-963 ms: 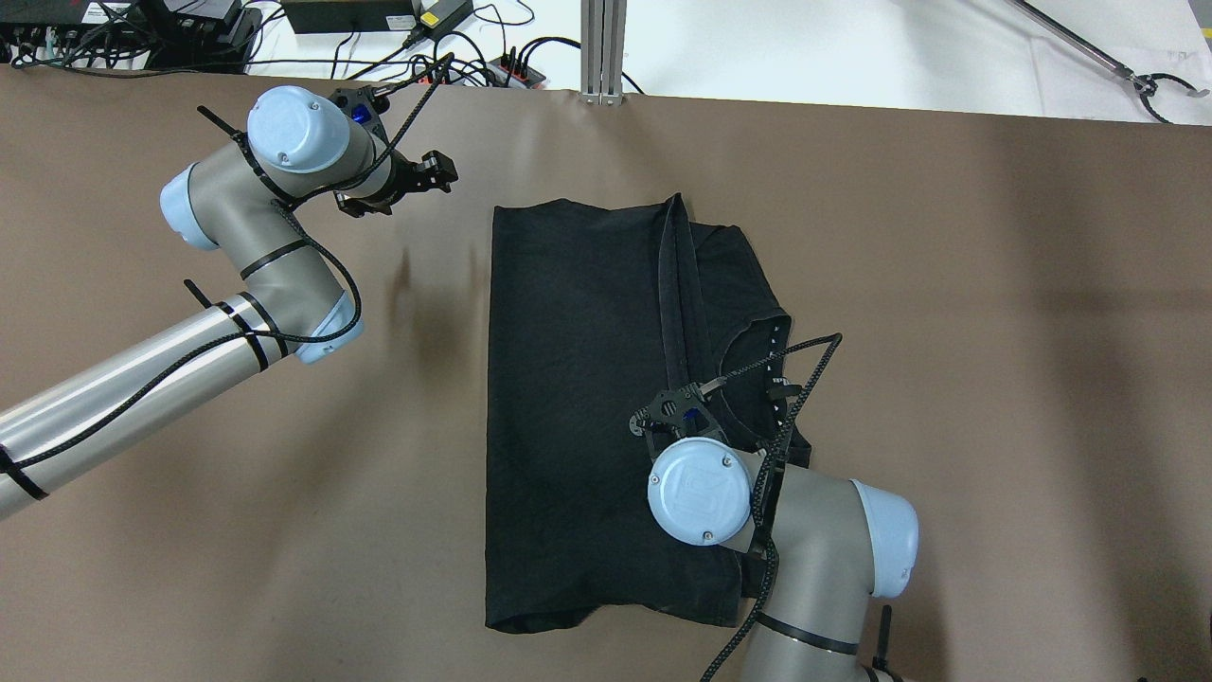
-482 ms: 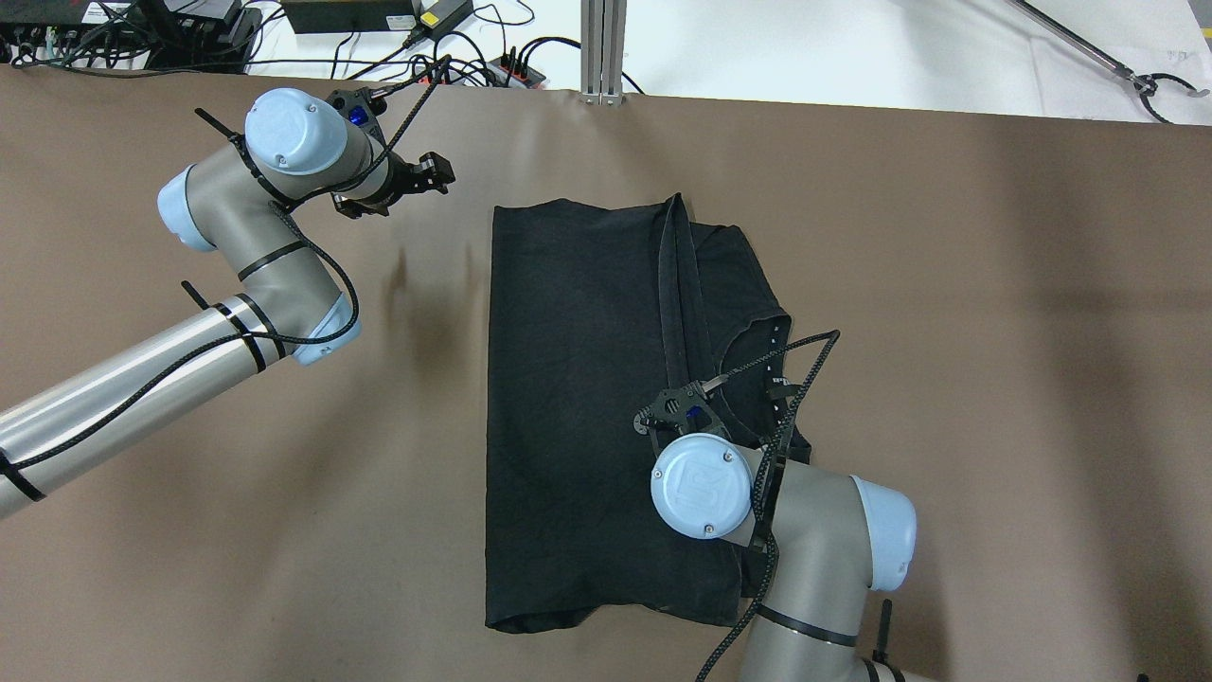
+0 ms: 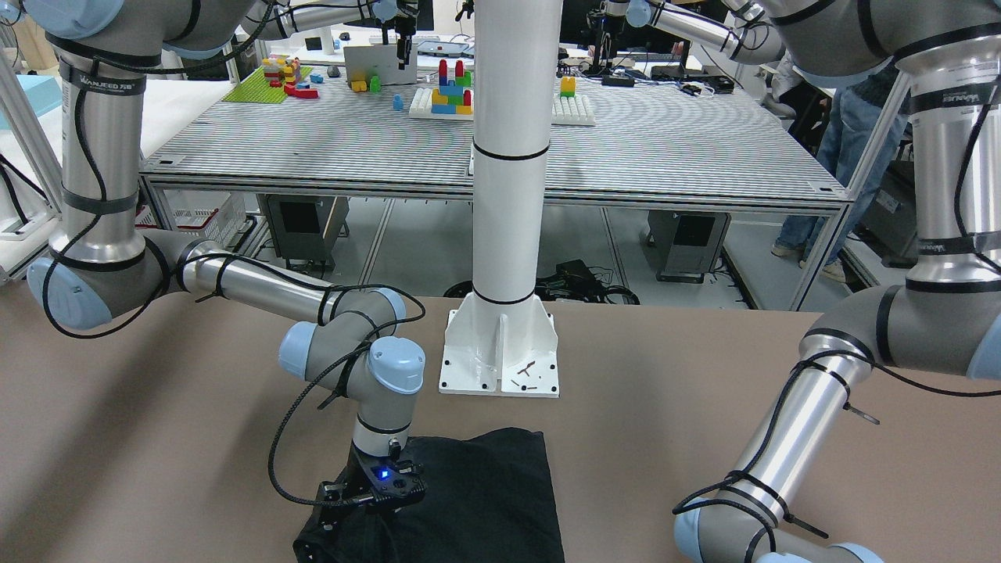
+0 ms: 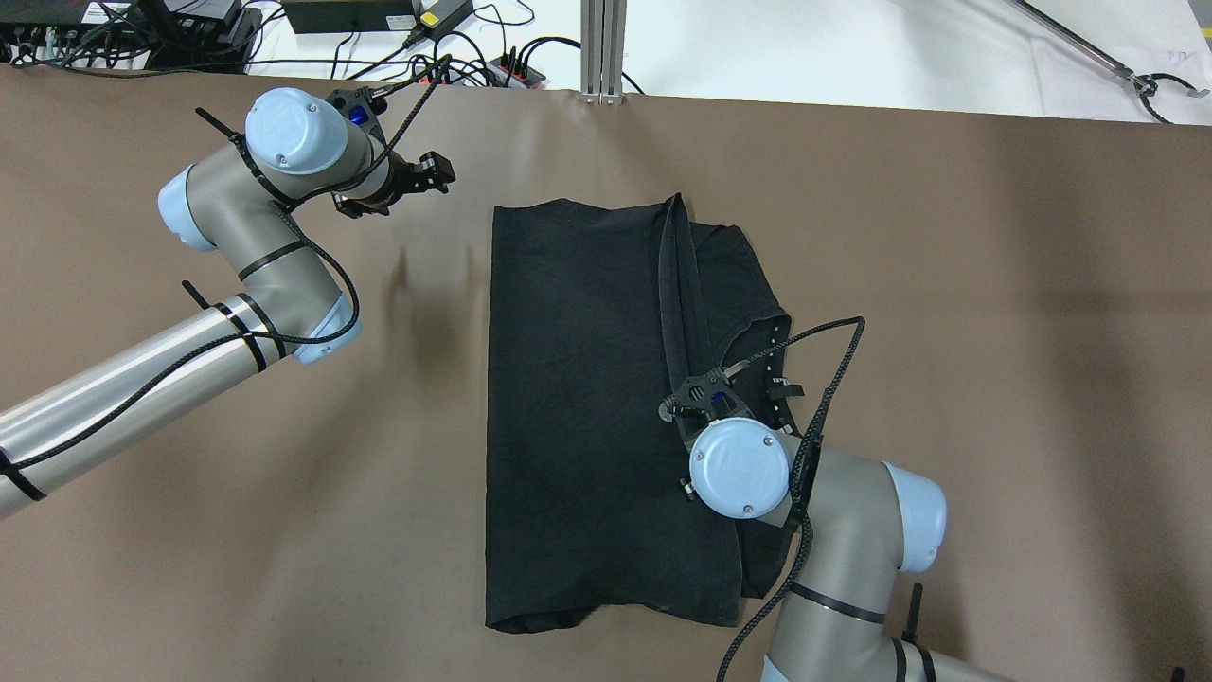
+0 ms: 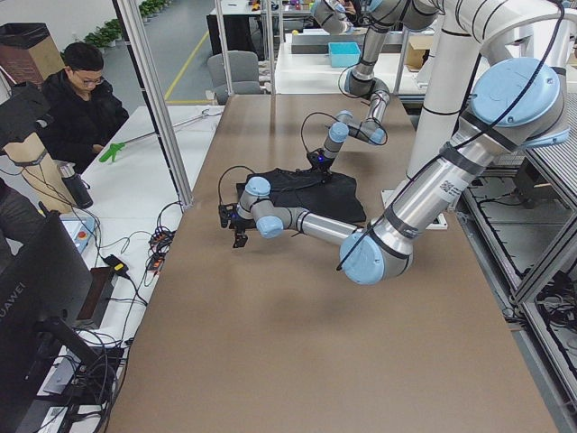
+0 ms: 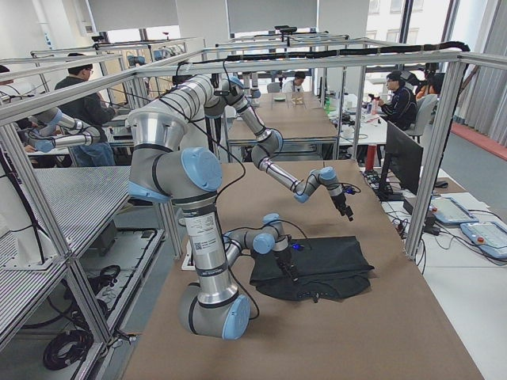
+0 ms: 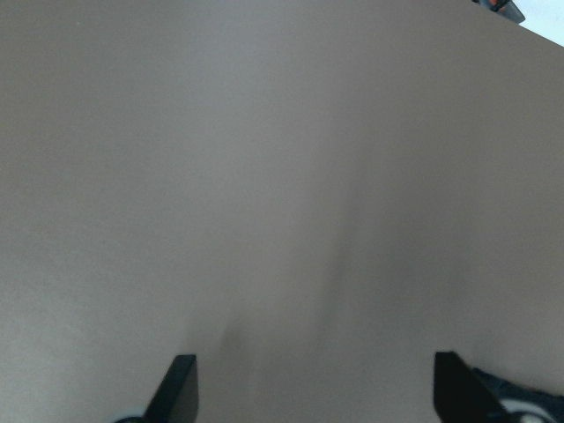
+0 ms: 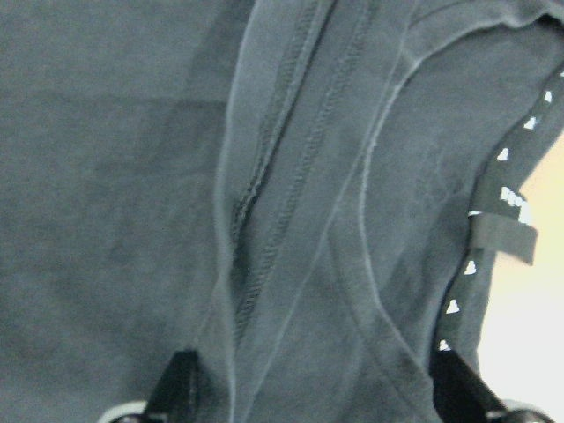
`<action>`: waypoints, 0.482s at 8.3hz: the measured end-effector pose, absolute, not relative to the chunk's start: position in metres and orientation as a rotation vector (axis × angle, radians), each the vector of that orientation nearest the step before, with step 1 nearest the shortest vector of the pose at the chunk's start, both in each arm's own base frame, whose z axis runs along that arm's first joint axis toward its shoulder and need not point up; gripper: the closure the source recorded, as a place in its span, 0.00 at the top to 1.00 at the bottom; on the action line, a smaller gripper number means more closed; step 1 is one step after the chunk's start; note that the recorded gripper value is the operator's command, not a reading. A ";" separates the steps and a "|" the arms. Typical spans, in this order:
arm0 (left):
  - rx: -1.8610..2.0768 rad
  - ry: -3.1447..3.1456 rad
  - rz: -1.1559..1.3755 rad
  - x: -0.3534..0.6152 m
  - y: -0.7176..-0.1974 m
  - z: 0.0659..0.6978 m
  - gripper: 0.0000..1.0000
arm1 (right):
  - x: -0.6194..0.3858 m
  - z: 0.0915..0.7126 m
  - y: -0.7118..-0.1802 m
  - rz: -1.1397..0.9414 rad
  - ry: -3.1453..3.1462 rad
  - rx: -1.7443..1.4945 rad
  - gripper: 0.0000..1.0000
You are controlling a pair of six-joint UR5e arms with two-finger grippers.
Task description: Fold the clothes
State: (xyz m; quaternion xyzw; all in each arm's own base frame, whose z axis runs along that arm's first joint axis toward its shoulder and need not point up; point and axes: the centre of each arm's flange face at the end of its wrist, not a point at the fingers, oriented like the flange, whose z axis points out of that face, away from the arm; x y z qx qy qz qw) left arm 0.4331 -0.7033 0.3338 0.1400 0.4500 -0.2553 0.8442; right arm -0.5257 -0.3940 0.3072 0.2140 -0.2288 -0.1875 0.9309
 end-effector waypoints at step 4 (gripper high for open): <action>0.295 0.947 -0.539 0.433 -0.703 0.335 0.94 | -0.455 0.327 -0.405 -0.440 -0.456 0.474 0.94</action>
